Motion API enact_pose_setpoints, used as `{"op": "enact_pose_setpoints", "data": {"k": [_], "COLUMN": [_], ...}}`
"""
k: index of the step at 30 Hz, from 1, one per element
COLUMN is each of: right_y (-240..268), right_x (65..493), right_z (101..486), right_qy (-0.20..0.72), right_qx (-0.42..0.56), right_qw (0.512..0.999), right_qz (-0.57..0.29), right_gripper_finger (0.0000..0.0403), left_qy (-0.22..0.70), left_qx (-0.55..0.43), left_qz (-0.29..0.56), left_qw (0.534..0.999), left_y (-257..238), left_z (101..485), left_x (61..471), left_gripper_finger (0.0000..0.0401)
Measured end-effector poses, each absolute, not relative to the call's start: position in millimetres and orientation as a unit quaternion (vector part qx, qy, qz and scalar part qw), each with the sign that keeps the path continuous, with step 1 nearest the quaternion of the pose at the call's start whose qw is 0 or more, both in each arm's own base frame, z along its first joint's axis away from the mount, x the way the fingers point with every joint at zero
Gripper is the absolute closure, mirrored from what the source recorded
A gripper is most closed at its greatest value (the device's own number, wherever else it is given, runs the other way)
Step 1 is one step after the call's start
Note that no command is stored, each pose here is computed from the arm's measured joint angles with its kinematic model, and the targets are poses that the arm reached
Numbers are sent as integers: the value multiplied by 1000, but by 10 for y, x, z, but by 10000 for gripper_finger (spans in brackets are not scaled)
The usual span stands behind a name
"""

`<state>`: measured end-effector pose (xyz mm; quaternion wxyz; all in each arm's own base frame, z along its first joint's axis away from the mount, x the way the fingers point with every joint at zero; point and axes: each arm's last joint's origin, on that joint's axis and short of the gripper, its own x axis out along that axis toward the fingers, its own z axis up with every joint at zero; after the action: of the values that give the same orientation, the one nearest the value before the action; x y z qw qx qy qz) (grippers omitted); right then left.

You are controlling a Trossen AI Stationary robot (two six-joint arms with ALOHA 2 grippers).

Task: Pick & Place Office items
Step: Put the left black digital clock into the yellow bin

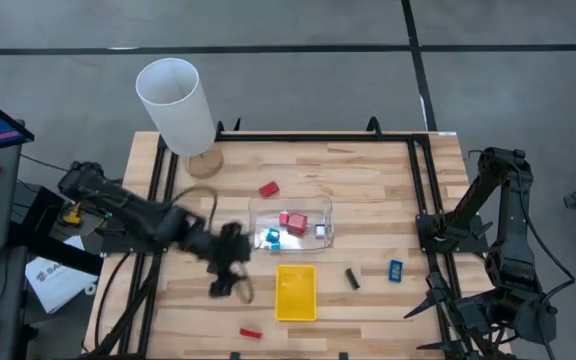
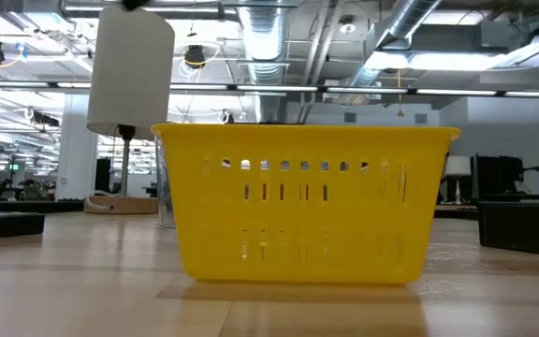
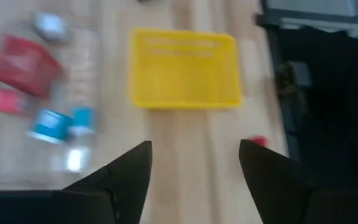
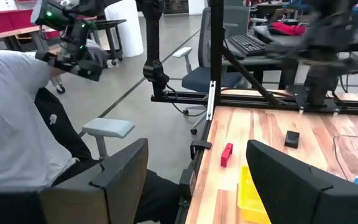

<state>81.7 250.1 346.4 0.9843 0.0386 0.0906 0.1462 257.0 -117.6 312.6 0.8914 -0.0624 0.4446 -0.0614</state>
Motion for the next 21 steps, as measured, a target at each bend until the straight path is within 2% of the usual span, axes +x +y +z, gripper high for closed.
{"op": "enact_pose_setpoints", "data": {"k": [7,12,15,18,21], "right_y": [2464,2413,2388,2377,2369], "right_x": [964,1143,1252,1312,1342], "right_z": [3509,3586,3639,3654,3651], "right_qy": [79,61,54,59,62], "right_qx": [66,121,150,157,150], "right_qw": [987,985,979,972,971], "right_qz": [121,104,130,163,175], "right_gripper_finger": [138,138,138,138,138], "left_qy": [364,350,413,521,576], "left_qx": [-102,-62,-31,-14,-4], "left_qz": [-95,-61,-28,9,1], "left_qw": [921,933,910,854,817], "left_y": [-1862,-2181,-2173,-2096,-2046], "left_z": [2633,2332,2195,2061,2026], "left_x": [2132,1933,1909,1929,1999], "left_gripper_finger": [183,193,201,206,201]}}
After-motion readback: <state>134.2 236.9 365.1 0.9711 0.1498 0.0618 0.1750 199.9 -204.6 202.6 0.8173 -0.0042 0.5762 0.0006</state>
